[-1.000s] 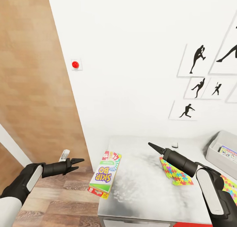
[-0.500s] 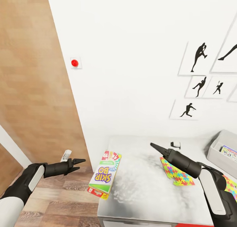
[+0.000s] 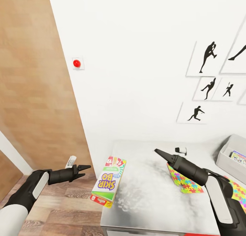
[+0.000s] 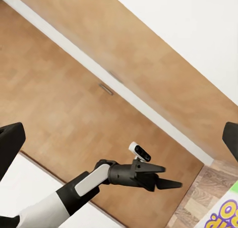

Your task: Put all the toys in the child's room - the three board games (two on the bed and one on the table), the two jigsaw puzzles on the table, and the tennis ball on the table - inside the toy box on the table in the child's room.

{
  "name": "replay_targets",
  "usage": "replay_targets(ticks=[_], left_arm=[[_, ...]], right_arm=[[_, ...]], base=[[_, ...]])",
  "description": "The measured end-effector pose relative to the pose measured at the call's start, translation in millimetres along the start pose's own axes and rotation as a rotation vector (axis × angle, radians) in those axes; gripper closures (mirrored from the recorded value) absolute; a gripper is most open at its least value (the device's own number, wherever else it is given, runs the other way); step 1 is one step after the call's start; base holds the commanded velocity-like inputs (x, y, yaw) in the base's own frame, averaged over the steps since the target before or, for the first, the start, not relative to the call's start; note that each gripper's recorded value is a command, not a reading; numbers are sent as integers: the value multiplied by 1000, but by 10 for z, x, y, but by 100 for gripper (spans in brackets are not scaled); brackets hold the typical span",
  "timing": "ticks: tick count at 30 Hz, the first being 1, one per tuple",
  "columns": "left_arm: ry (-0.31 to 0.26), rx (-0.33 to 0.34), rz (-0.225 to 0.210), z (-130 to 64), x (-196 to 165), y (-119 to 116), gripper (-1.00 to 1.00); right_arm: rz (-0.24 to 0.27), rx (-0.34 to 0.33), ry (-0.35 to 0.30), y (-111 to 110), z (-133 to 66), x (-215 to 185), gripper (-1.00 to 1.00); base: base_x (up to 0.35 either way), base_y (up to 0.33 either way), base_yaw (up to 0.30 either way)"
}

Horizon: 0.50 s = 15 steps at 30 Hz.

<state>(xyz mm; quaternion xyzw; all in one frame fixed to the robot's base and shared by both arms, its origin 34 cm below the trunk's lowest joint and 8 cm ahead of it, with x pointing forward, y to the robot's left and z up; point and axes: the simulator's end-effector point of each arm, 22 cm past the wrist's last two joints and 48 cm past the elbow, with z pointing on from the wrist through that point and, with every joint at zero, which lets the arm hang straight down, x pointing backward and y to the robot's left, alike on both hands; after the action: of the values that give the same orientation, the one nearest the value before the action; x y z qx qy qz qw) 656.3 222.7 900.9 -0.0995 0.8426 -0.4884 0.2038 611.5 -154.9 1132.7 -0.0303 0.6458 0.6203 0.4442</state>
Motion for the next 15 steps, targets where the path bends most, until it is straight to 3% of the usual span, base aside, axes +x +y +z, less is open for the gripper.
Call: replay_targets(ticks=[6, 15], left_arm=[[0, 2, 1, 34, -3, 45, -100], [1, 3, 0, 80, -5, 119, -100]], right_arm=[[19, -26, 18, 1, 97, 125, -100], [52, -75, -8, 29, 268, 239, -100]], base=[[0, 0, 0], [0, 0, 0]])
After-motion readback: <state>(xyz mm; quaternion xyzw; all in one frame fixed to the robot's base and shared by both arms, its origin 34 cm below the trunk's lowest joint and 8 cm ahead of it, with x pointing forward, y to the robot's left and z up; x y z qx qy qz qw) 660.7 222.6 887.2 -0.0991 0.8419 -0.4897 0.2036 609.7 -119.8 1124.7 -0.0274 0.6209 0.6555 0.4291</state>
